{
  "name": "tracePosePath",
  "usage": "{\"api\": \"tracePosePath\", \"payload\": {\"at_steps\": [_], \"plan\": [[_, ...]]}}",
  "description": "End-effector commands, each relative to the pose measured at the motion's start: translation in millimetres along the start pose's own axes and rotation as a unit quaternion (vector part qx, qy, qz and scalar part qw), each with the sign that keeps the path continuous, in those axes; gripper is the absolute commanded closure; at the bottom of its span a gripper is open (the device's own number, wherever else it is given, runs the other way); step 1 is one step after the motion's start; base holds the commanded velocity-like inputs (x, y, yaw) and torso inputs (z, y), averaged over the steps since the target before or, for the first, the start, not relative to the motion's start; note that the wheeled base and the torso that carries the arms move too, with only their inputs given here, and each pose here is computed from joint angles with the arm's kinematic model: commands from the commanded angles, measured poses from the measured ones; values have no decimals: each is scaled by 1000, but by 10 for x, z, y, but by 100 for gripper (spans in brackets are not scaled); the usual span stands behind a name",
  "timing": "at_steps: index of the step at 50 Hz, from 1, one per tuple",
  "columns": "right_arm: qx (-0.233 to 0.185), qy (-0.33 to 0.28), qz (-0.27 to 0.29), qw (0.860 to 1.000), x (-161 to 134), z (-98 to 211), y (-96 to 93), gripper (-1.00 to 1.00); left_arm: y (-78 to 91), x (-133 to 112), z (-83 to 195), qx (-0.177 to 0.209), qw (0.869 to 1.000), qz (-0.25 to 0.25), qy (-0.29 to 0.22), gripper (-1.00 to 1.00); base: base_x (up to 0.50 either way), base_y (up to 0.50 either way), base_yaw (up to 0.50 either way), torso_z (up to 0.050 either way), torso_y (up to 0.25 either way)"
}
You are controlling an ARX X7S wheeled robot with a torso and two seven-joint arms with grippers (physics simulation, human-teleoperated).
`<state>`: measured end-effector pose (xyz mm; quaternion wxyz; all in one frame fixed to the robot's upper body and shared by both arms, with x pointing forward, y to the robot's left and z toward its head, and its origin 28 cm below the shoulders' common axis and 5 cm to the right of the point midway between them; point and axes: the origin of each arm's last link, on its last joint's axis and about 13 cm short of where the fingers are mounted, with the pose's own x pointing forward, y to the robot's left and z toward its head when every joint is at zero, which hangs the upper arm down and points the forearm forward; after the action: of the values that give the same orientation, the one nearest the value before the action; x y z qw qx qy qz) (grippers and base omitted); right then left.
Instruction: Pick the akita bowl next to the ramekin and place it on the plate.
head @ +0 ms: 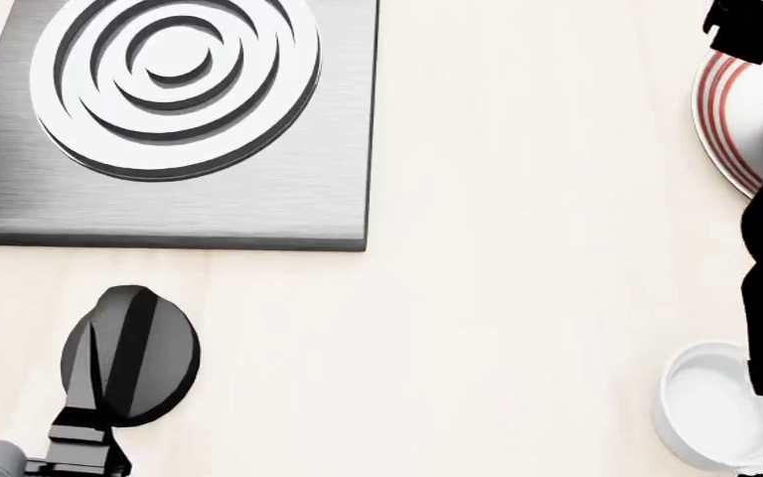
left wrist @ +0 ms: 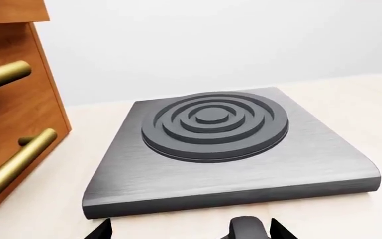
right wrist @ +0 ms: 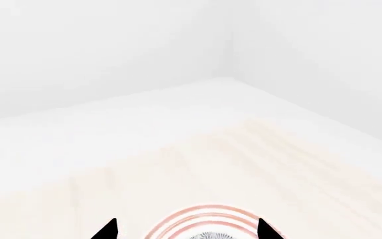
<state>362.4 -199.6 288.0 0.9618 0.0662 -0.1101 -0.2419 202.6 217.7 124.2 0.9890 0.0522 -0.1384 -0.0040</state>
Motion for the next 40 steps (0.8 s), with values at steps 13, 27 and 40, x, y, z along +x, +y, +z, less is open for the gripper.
{"api": "tracePosePath", "payload": {"at_steps": [13, 27, 40], "plan": [[-12, -62, 93, 994, -575, -138, 102, -100, -7, -1, -12, -6, 1000, 3, -4, -100, 0, 0, 0, 0, 0], [-17, -83, 130, 988, -797, -378, 165, -100, -7, -12, -30, -7, 1000, 2, -3, -100, 0, 0, 0, 0, 0], [-34, -111, 165, 979, -1112, -501, 226, -100, -10, -21, -14, -18, 1000, -2, -8, -100, 0, 0, 0, 0, 0]]}}
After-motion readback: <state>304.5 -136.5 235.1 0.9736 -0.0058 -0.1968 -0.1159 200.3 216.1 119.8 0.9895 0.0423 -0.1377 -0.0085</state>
